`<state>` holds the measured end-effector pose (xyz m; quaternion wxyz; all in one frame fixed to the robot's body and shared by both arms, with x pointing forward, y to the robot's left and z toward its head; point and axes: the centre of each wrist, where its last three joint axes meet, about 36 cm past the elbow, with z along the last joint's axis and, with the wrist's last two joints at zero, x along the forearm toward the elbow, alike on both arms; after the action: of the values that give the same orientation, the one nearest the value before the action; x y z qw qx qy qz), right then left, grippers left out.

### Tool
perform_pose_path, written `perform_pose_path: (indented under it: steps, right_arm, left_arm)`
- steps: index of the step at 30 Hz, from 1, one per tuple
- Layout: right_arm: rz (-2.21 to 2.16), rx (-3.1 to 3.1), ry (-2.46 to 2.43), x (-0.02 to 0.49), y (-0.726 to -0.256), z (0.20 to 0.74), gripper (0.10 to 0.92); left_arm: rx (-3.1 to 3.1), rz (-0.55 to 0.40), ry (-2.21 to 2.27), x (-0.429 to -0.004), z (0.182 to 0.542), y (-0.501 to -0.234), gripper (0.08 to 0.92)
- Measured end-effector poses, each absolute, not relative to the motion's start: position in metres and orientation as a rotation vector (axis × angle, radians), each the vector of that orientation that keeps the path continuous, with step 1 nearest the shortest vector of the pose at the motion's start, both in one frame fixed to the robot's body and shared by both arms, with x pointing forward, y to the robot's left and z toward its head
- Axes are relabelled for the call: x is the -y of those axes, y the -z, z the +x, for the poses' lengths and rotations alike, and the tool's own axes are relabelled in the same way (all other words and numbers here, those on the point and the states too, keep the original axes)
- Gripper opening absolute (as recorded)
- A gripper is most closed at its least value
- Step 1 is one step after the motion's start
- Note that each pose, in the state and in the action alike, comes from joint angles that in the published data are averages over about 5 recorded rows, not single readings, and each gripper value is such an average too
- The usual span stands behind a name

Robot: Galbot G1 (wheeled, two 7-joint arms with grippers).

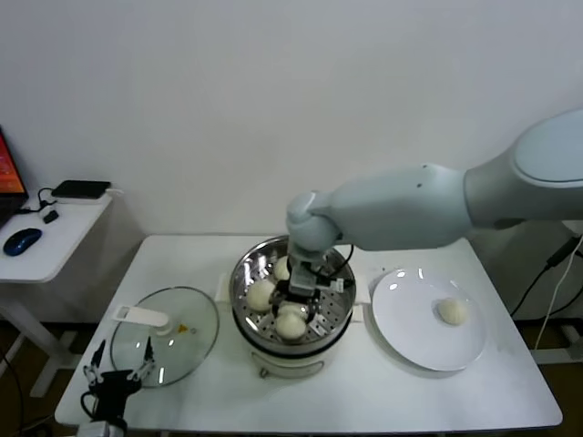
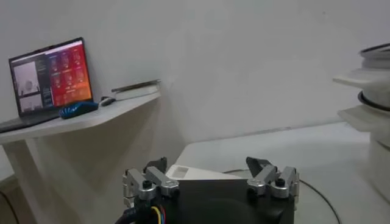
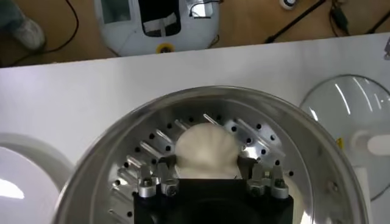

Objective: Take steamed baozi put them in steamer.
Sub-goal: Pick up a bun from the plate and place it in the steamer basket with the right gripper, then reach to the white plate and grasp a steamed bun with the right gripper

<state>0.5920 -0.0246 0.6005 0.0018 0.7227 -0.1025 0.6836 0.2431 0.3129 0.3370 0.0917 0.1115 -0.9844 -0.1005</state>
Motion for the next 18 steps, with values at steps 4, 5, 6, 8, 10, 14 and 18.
perform_pose_path:
  steps: [4,5,6,8,10,14,18]
  right_arm:
    - [2.282,0.315,-2.147,0.023,-0.599,0.594,0.778]
    - [2.285,0.314,-2.144,0.024,-0.600,0.595,0.795]
    - [2.287,0.314,-2.139,0.025,-0.602,0.596,0.805]
    - [2.286,0.319,-2.125,0.030,-0.608,0.600,0.819]
    - [2.275,0.338,-2.100,0.038,-0.618,0.606,0.822]
    - [2.219,0.421,-2.020,0.066,-0.647,0.623,0.823]
    - [2.100,0.560,-1.924,0.114,-0.683,0.645,0.823]
  left_arm:
    - [2.926,0.332,0.300,-0.313,0.244,-0.337,0.823]
    - [2.926,0.332,0.301,-0.313,0.243,-0.338,0.823]
    - [2.925,0.331,0.301,-0.313,0.243,-0.338,0.823]
    - [2.924,0.330,0.304,-0.313,0.243,-0.338,0.823]
    - [2.923,0.328,0.306,-0.313,0.241,-0.339,0.823]
    - [2.920,0.326,0.309,-0.313,0.239,-0.340,0.823]
    - [2.913,0.323,0.312,-0.312,0.236,-0.339,0.823]
